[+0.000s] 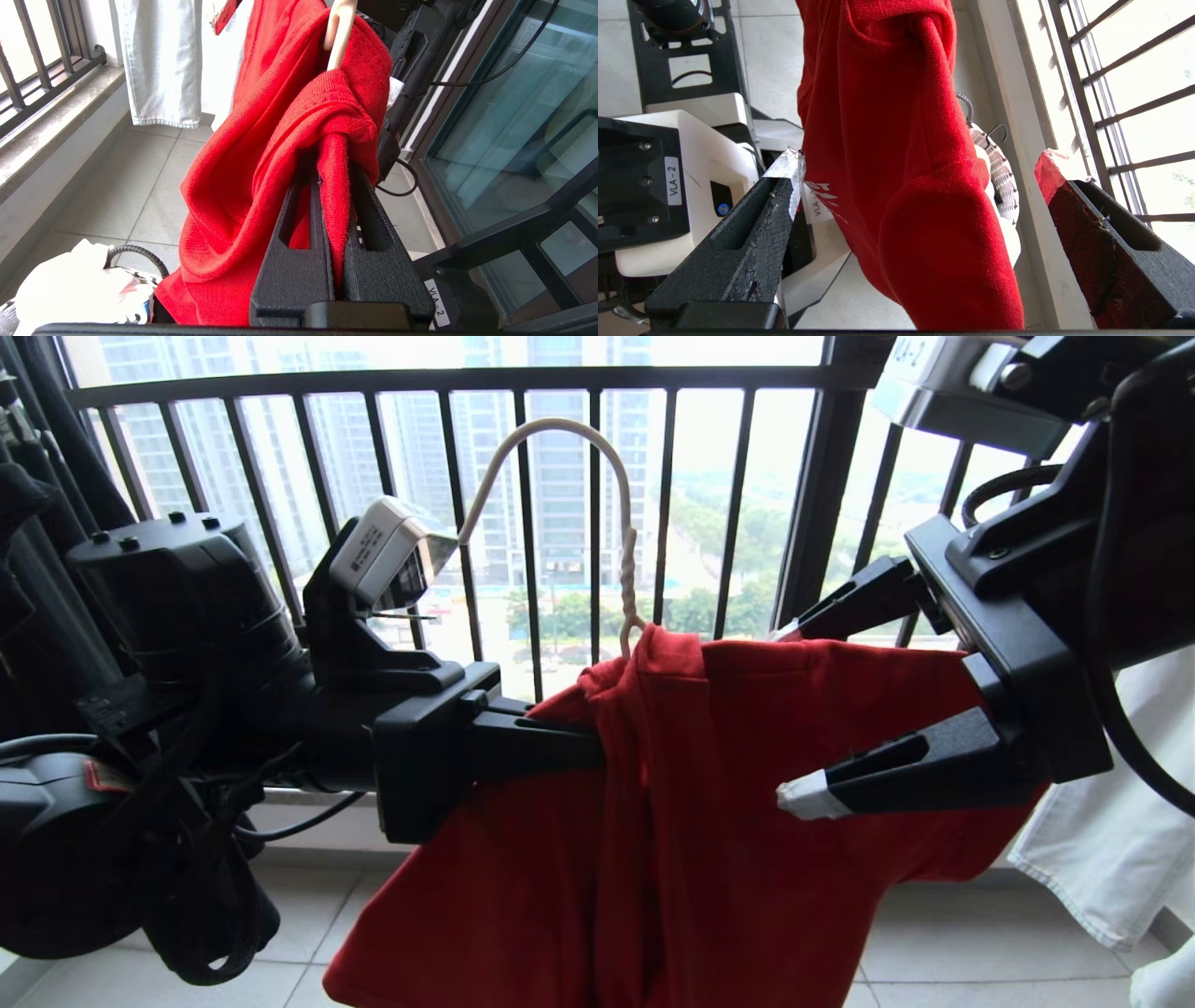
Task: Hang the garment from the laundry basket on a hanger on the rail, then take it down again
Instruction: Hang the clothes rack on the clothesline
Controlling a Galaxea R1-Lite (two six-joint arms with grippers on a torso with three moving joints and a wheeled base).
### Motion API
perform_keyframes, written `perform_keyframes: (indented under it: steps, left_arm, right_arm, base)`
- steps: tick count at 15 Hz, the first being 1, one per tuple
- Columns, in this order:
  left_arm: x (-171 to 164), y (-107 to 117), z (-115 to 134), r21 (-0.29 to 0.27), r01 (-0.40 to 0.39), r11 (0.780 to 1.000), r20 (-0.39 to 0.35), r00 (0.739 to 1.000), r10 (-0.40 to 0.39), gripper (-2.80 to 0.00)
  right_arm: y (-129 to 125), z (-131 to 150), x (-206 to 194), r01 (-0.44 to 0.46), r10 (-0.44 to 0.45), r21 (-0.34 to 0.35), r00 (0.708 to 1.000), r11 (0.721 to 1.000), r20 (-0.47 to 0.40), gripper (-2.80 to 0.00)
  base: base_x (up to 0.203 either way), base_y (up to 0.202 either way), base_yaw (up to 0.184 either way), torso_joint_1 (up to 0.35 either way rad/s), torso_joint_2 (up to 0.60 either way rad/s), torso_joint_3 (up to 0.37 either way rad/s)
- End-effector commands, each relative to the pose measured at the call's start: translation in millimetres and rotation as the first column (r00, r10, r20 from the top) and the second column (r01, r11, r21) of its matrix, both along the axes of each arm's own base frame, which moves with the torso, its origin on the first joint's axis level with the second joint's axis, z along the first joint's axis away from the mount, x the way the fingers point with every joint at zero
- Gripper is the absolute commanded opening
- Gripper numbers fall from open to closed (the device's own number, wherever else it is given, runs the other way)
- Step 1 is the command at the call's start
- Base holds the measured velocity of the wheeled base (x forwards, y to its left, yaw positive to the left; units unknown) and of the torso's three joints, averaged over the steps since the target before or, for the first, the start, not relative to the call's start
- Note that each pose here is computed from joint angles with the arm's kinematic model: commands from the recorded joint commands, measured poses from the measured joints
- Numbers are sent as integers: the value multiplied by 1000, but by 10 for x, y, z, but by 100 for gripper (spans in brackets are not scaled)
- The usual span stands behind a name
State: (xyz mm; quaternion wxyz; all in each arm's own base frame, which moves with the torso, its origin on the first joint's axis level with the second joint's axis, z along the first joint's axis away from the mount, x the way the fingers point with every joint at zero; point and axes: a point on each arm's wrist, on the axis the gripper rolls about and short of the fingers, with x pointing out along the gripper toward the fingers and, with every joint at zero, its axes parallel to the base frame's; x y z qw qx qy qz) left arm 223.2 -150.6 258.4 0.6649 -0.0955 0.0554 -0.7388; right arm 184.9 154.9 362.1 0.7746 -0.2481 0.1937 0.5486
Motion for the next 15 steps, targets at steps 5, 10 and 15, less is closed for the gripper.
perform_keyframes:
  steps: [5, 10, 15]
  left_arm:
    - [-35, 67, 67, -13, -10, 1000, 25, 1000, 10, -280]
    - [-50, 75, 84, -17, -11, 1000, 31, 999, 12, -280]
    - [-33, 63, 71, -27, -11, 1000, 46, 999, 13, -280]
  right_arm:
    - [91, -62, 95, -16, 18, 32, 998, 999, -61, 0]
    - [98, -72, 104, -18, 20, 31, 998, 999, -65, -242]
    - [93, -61, 88, -20, 23, 34, 998, 999, -62, -280]
  base:
    - [0, 0, 0, 0, 0, 0]
    - [0, 0, 0, 0, 0, 0]
    - [0, 0, 0, 0, 0, 0]
